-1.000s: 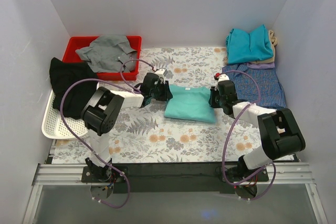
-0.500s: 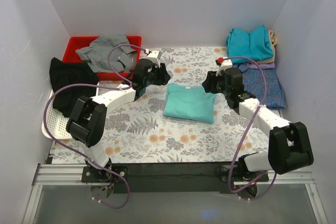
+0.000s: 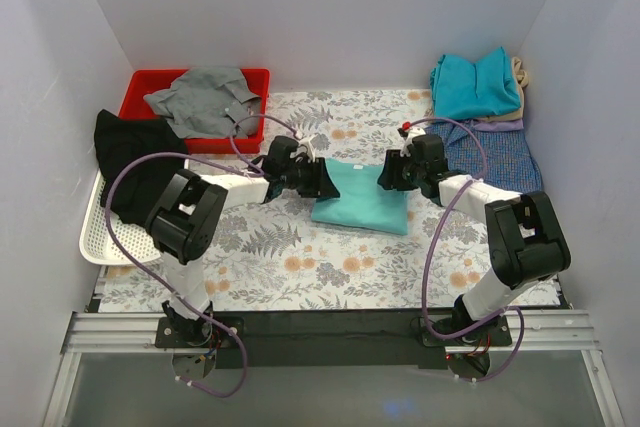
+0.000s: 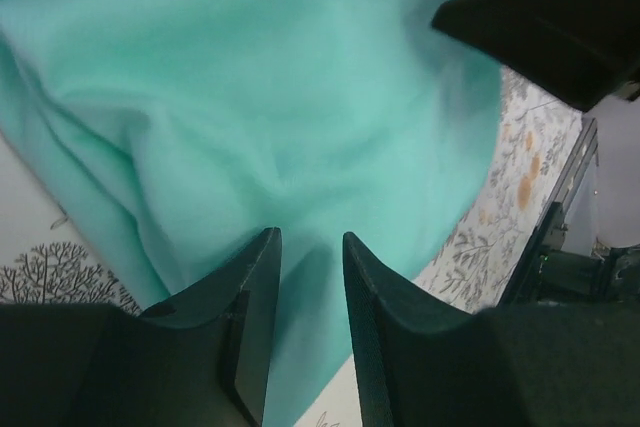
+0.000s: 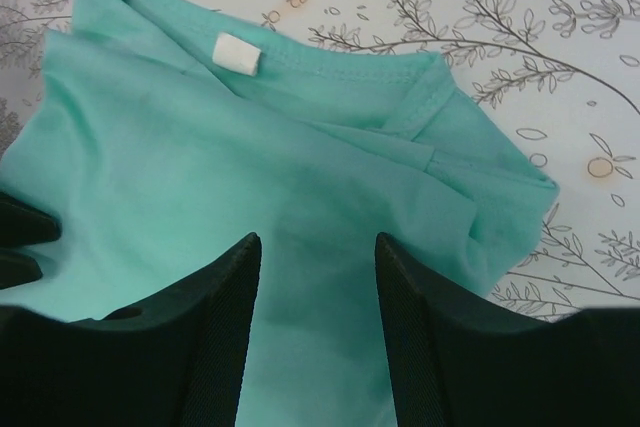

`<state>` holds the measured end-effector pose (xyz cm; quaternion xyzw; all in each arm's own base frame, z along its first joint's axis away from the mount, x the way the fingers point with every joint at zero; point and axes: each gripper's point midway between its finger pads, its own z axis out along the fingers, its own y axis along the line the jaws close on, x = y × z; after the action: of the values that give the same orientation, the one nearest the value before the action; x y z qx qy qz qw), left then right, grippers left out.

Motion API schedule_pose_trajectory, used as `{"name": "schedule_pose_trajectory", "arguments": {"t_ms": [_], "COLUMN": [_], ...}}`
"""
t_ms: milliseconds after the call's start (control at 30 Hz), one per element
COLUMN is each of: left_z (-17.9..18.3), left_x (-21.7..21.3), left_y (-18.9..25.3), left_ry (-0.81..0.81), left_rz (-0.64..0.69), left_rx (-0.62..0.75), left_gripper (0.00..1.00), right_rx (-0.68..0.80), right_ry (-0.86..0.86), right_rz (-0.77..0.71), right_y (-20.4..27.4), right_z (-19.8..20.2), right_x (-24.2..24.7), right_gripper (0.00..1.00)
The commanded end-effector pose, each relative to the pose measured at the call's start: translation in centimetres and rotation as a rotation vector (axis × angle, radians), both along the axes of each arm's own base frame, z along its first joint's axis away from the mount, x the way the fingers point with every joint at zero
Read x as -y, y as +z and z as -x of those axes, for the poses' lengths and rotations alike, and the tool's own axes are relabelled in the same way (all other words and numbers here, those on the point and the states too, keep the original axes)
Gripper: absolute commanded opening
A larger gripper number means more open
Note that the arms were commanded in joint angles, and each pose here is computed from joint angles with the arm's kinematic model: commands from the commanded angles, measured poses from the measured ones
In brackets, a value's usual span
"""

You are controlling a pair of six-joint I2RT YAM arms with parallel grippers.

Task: Fold and stack the t-shirts
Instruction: Fold the tshirt

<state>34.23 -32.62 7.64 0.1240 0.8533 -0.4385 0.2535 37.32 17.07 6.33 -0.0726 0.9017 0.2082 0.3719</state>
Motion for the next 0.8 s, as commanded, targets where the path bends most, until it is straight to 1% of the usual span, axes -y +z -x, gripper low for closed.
{"name": "schedule_pose_trajectory", "arguments": {"t_ms": [0,33,133,200,333,367,433,467,533,600,733,767], "left_z": [1.1,1.1,0.9,0.5,-0.8,-1.0,-1.1,-1.2,-1.2,-1.2,-0.4,0.0], "left_x": [-0.5,-0.8,-1.3,-1.3,-1.0,-1.0,-1.1,-1.1,-1.1,-1.2,-1.6,-1.5], "left_y": [-2.3,-4.1,-6.8,-6.7,-4.1,-2.6,-1.1,-0.1,2.2,3.9,4.0,3.9], "left_ry": [0.009,0.024,0.041,0.044,0.052,0.051,0.056,0.054,0.05,0.054,0.045,0.037], "left_rz": [-0.021,-0.058,-0.113,-0.116,-0.105,-0.092,-0.089,-0.082,-0.063,-0.05,-0.048,-0.042], "left_rx": [-0.075,-0.102,-0.137,-0.124,-0.036,-0.006,0.022,0.043,0.091,0.123,0.114,0.105], "left_gripper": [0.3,0.29,0.29,0.29,0.29,0.29,0.29,0.29,0.29,0.29,0.29,0.29], "right_rx": [0.024,0.023,0.012,0.007,0.045,0.08,0.122,0.159,0.171,0.115,0.042,0.019], "right_ry": [-0.067,-0.073,-0.101,-0.095,-0.099,-0.1,-0.089,-0.09,-0.063,-0.039,0.001,-0.003], "right_rz": [0.038,0.049,0.096,0.109,0.12,0.114,0.112,0.099,0.063,0.046,-0.048,-0.048], "right_y": [0.1,0.0,-0.2,0.0,1.1,2.3,3.7,5.2,6.4,6.2,5.9,5.1], "right_z": [-0.3,-0.5,-1.2,-1.6,-2.3,-2.5,-2.6,-2.6,-2.5,-1.4,1.3,2.1], "right_x": [1.6,2.0,3.0,3.1,3.7,3.7,3.7,3.7,3.1,2.7,1.4,1.5], "right_gripper": [0.56,0.56,0.56,0.56,0.56,0.56,0.57,0.57,0.58,0.58,0.57,0.57]}}
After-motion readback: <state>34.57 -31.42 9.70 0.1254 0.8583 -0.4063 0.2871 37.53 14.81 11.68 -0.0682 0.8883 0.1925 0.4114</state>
